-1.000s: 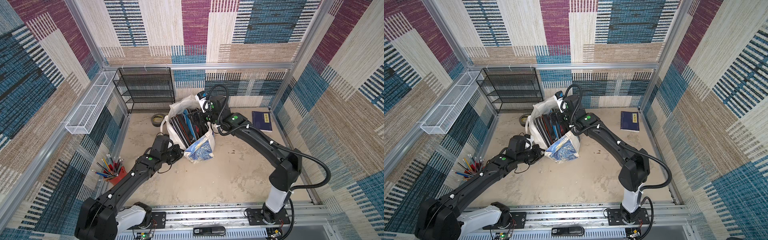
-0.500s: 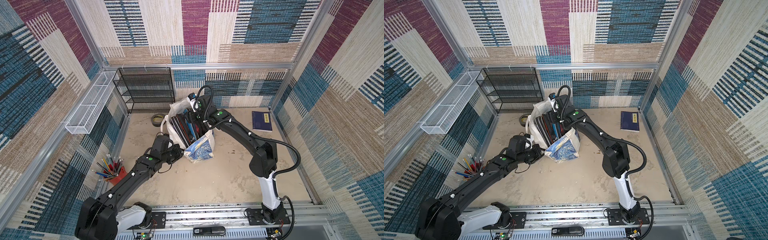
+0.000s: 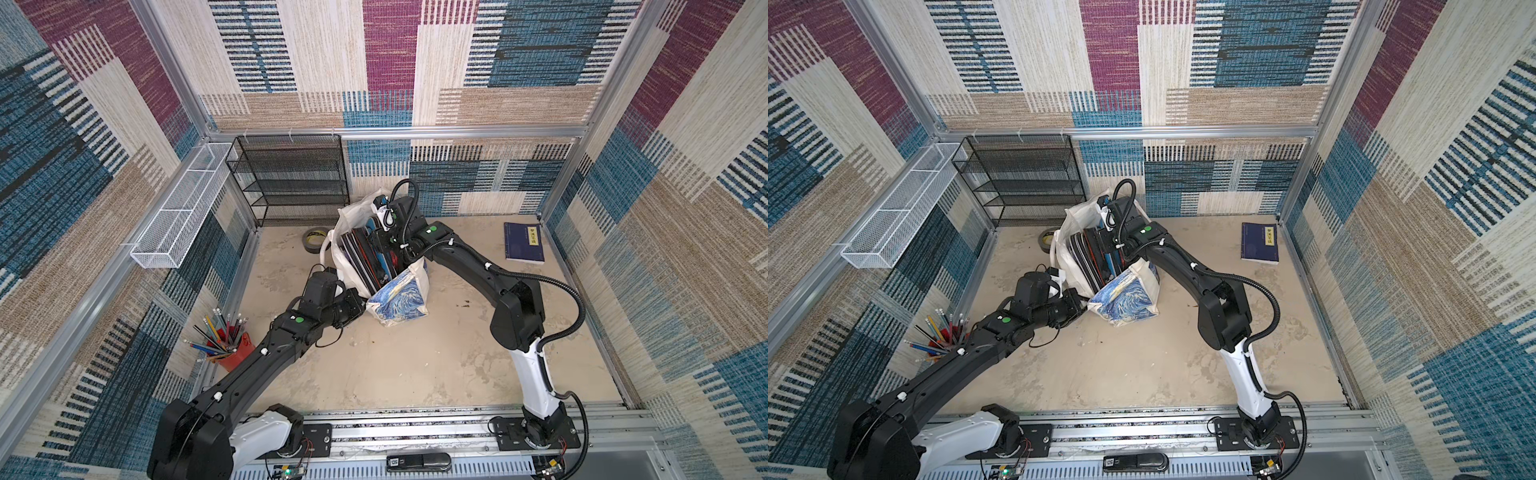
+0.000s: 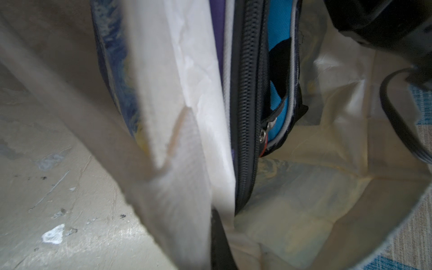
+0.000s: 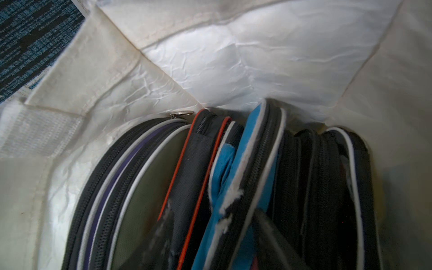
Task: Remove the ping pong set from the canvas bag
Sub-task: Pick up the ping pong set from the canvas bag.
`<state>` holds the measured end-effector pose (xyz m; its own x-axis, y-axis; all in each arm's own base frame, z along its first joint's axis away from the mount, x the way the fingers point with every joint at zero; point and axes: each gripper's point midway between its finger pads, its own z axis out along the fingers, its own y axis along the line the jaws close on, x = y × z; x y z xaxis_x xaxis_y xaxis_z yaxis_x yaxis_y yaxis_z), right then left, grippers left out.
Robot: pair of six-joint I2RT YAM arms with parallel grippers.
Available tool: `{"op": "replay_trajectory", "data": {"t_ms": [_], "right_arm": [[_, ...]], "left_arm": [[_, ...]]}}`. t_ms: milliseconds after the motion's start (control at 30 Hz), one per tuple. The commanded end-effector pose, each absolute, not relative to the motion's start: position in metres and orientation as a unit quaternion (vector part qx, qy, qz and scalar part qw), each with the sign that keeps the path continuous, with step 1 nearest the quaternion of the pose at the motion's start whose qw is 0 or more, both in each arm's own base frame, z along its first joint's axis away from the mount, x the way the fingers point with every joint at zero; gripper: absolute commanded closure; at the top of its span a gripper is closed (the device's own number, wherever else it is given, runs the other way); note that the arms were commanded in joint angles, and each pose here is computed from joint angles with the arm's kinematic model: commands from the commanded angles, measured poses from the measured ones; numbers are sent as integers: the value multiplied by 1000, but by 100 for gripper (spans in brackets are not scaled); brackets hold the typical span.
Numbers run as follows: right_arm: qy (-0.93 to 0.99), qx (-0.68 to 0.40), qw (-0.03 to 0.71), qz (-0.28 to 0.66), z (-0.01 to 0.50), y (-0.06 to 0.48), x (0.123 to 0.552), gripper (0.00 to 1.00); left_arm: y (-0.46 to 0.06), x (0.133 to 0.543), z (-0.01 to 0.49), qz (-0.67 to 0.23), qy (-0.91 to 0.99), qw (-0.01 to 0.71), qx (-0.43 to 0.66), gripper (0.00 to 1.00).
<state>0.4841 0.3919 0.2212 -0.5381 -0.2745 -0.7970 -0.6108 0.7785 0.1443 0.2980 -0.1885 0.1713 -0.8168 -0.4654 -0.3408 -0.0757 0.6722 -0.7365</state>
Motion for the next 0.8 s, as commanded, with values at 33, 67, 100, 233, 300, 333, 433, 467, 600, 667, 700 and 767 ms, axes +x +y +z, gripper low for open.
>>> {"op": "replay_trajectory", "data": {"t_ms": [33,67,100,233,300,333,433,467,600,667,700,767], "right_arm": [[858,-251,401,201,212,394,488,45],[859,-250,400,198,209,393,489,45],[861,-249,399,196,205,393,490,46],[863,-247,396,197,200,395,493,71],[863,-245,394,198,200,396,493,100],[863,-243,396,200,203,396,493,100],[858,-241,406,200,216,396,492,100],[856,-242,410,200,223,396,490,100],[845,-245,430,202,253,397,484,100],[839,-246,441,203,269,398,479,100],[836,-248,445,205,276,400,477,100],[830,-248,455,206,292,401,473,100]], "left_arm": [[-178,303,166,-346,881,279,-160,100],[-179,303,166,-347,882,278,-159,100],[-178,302,166,-347,881,278,-160,100],[-178,302,164,-346,882,278,-160,100],[-178,302,164,-346,882,277,-160,100],[-179,302,163,-346,882,277,-160,100],[-176,303,163,-340,883,281,-161,100],[-175,303,164,-339,883,283,-162,100],[-172,305,172,-339,879,294,-162,100],[-170,307,179,-342,875,302,-163,100],[-170,309,183,-344,873,306,-162,100],[-169,312,191,-346,870,312,-161,100]]}}
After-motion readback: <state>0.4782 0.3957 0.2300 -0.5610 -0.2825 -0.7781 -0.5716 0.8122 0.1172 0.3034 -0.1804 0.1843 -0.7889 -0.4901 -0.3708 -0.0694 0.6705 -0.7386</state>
